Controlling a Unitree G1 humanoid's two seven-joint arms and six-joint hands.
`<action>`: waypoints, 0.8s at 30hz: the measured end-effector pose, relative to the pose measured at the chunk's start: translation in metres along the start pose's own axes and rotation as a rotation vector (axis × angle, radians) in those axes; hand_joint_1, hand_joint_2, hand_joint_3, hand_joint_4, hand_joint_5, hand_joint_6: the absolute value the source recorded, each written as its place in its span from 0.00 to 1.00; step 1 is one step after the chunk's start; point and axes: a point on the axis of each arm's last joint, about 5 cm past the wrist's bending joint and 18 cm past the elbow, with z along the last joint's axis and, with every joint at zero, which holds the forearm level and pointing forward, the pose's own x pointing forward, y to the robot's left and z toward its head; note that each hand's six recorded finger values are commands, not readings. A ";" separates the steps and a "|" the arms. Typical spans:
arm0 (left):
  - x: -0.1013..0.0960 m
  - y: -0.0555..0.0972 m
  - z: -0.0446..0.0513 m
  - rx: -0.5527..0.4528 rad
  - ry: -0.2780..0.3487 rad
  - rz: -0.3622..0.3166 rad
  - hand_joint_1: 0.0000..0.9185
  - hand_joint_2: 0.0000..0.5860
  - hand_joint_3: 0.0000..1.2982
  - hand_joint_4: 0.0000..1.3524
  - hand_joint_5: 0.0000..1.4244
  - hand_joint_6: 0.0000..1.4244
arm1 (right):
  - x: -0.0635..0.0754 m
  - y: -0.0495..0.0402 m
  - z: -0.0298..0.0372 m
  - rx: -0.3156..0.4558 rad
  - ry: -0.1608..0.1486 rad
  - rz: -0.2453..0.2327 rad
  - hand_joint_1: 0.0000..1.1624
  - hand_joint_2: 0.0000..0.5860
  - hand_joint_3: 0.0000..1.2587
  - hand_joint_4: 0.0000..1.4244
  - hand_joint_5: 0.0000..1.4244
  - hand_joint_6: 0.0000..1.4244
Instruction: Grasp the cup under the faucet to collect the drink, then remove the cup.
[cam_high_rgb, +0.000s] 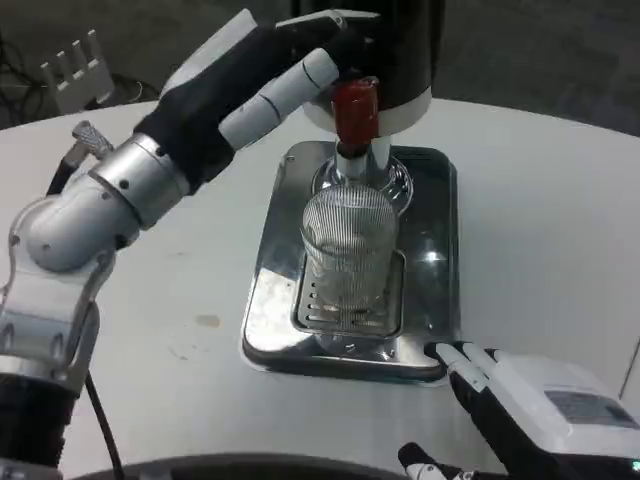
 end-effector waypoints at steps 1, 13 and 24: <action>0.000 0.000 0.0000 0.001 0.000 -0.001 0.00 0.24 0.24 0.22 0.29 0.39 | 0.000 0.0000 0.0000 0.000 0.000 0.000 0.26 0.72 0.03 0.00 0.00 0.00; 0.006 -0.007 -0.0039 0.047 0.008 -0.076 0.00 0.22 0.24 0.22 0.27 0.34 | -0.002 -0.0015 -0.0008 0.012 -0.007 -0.012 0.26 0.72 0.04 0.00 0.00 0.00; 0.009 -0.013 -0.0071 0.104 -0.001 -0.132 0.00 0.21 0.24 0.21 0.24 0.28 | -0.003 -0.0015 -0.0024 0.040 -0.010 -0.010 0.26 0.72 0.04 0.00 0.00 0.00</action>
